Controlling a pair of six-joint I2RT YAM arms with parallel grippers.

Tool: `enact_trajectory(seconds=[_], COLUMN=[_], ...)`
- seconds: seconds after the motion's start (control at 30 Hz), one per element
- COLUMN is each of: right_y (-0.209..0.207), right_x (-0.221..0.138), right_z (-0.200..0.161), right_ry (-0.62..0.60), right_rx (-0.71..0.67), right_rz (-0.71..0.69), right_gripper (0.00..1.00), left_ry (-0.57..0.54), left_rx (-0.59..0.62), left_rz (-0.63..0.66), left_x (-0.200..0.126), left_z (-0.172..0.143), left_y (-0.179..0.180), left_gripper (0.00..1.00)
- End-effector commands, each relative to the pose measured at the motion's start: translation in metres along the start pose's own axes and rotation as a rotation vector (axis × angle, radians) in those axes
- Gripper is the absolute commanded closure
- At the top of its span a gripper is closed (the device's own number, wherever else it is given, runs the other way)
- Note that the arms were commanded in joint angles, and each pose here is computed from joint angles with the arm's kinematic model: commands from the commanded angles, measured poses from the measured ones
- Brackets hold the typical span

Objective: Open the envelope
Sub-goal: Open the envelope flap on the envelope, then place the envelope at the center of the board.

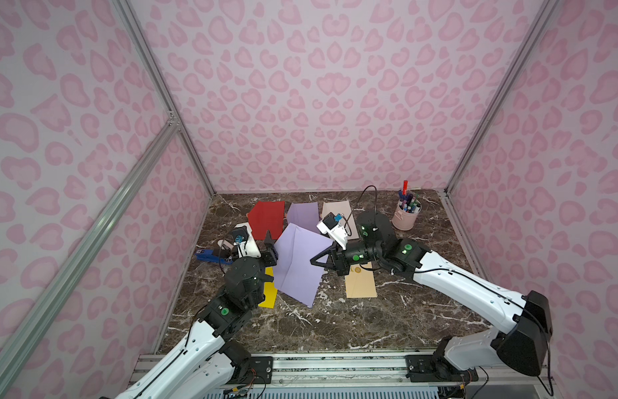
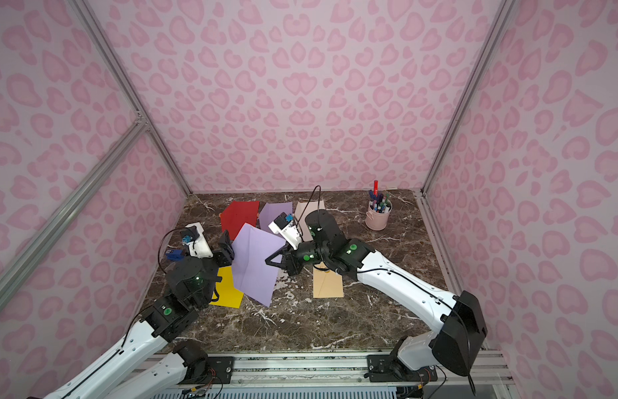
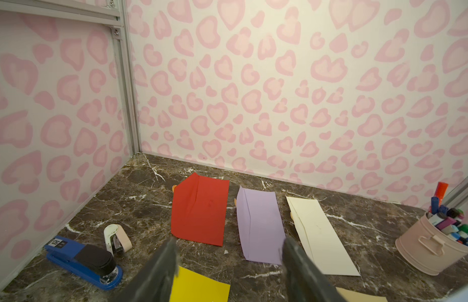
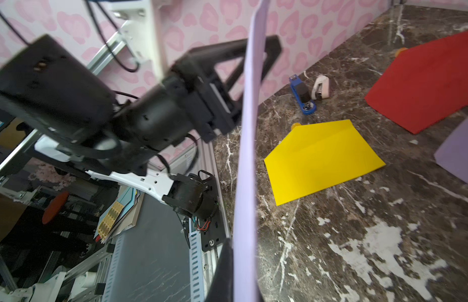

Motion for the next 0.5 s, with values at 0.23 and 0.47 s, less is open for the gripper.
enact_trajectory(seconds=[0.23,0.47], right_y=[-0.078,-0.126], right_x=[0.03,0.058], right_z=[-0.045,-0.07], right_ry=[0.169,0.258], right_rx=[0.121,0.218], right_rz=[-0.004,0.0], right_gripper=[1.0,1.0], left_ry=[-0.032,-0.022], left_rx=[-0.042,-0.032], left_rz=[0.019,0.028], left_x=[-0.02,-0.018], left_z=[0.013,0.002], left_y=[0.018,0.02], left_gripper=[0.32,0.31])
Point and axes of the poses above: each gripper's point midway between its finger pads, its own x axis out along the fingers, its own y axis along the line the jaws close on, z = x × y, the point moved 3 cm from there along -x, back along the fingers, and after that the axes turned 6 degrees about x, right-handed, at the moved point
